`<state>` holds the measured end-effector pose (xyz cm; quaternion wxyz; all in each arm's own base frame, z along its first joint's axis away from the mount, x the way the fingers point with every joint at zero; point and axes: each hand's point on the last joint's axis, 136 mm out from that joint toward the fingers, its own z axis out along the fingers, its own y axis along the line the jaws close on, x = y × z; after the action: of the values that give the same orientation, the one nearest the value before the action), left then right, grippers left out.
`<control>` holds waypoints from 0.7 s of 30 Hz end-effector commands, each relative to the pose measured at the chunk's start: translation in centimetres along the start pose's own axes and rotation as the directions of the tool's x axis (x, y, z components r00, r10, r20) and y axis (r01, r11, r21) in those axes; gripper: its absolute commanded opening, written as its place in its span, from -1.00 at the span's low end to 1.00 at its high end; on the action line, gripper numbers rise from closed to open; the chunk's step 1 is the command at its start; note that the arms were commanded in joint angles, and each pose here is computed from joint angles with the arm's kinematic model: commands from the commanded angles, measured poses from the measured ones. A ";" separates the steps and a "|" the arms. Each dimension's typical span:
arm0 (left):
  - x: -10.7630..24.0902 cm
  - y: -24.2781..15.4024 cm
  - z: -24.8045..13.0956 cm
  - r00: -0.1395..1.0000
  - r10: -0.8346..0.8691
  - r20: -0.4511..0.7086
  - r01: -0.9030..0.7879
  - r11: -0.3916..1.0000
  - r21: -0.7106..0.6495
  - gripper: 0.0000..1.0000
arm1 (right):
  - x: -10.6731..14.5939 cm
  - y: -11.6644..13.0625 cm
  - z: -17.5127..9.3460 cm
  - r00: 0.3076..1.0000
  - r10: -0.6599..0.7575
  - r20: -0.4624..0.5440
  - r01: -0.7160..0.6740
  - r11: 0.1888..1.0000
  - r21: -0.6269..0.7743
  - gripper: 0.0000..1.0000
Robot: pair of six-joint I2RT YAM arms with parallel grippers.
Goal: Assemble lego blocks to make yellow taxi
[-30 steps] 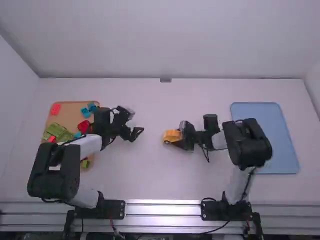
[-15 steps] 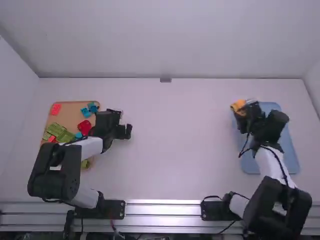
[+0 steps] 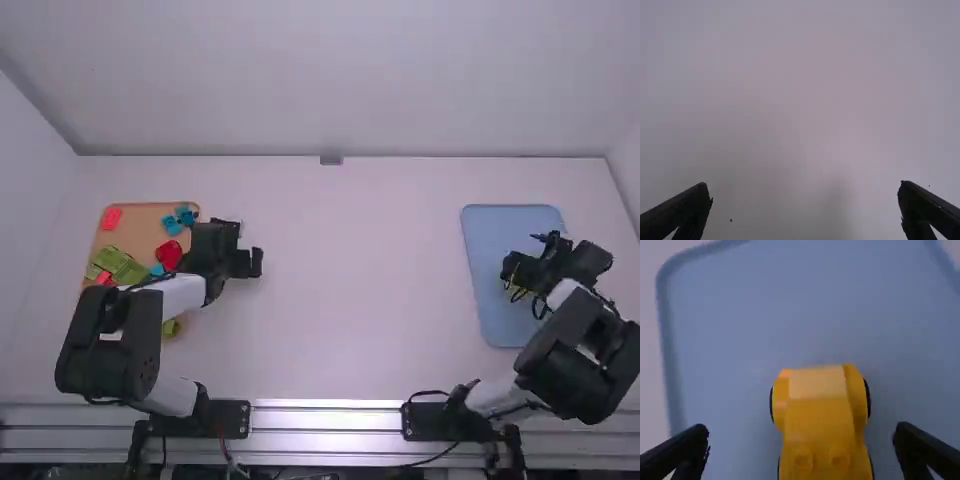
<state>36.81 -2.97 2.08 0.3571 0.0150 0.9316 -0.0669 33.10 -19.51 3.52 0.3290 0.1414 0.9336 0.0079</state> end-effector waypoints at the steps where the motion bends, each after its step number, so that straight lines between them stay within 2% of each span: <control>1: -1.6 -0.4 -0.9 1.000 -0.011 0.025 0.011 1.000 0.003 0.98 | -3.5 -0.8 -1.5 1.000 -0.009 0.025 0.008 0.998 0.057 0.98; 5: -3.5 -1.1 -3.3 1.000 0.028 0.008 -0.028 1.000 0.006 0.98 | -4.7 2.1 -4.5 0.996 -0.034 -0.085 0.037 0.999 0.032 0.98; 10: -7.2 -3.3 -7.7 0.985 0.131 0.112 -0.135 0.991 0.027 0.98 | -7.1 7.8 -8.3 0.985 -0.155 -0.081 0.153 0.988 -0.035 0.98; 11: -8.2 -4.1 -9.3 0.973 0.161 0.163 -0.169 0.985 0.033 0.98 | -7.6 10.0 -9.4 0.975 -0.214 -0.061 0.210 0.976 -0.064 0.98; 12: -8.6 -4.6 -10.0 0.967 0.174 0.186 -0.184 0.982 0.037 0.98 | -7.7 11.0 -9.9 0.969 -0.243 -0.048 0.239 0.968 -0.076 0.98; 13: -9.6 -5.6 -11.9 0.948 0.205 0.244 -0.221 0.974 0.042 0.98 | -8.0 13.5 -11.2 0.948 -0.317 -0.008 0.315 0.943 -0.106 0.98; 14: -9.7 -5.6 -12.1 0.946 0.206 0.249 -0.223 0.974 0.043 0.98 | -8.1 13.8 -11.3 0.946 -0.324 -0.004 0.322 0.940 -0.109 0.97; 16: -10.7 -6.6 -14.7 0.923 0.212 0.322 -0.240 0.969 0.050 0.98 | -8.2 16.8 -13.0 0.913 -0.404 0.051 0.407 0.902 -0.143 0.98; 17: -11.5 -7.2 -16.7 0.899 0.214 0.382 -0.253 0.966 0.054 0.98 | -8.2 19.2 -14.2 0.879 -0.467 0.099 0.477 0.863 -0.167 0.98; 20: -12.4 -7.7 -19.3 0.865 0.214 0.454 -0.264 0.963 0.050 0.98 | -8.1 22.6 -16.0 0.836 -0.521 0.171 0.547 0.812 -0.203 0.97; 21: -12.8 -7.8 -21.0 0.842 0.211 0.497 -0.268 0.963 0.045 0.98 | -8.0 24.7 -17.2 0.806 -0.549 0.221 0.590 0.776 -0.223 0.98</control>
<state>32.79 -7.64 24.57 0.5543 0.1268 0.8187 -0.0795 35.10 1.23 22.42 0.3723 -0.1594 0.9139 0.0280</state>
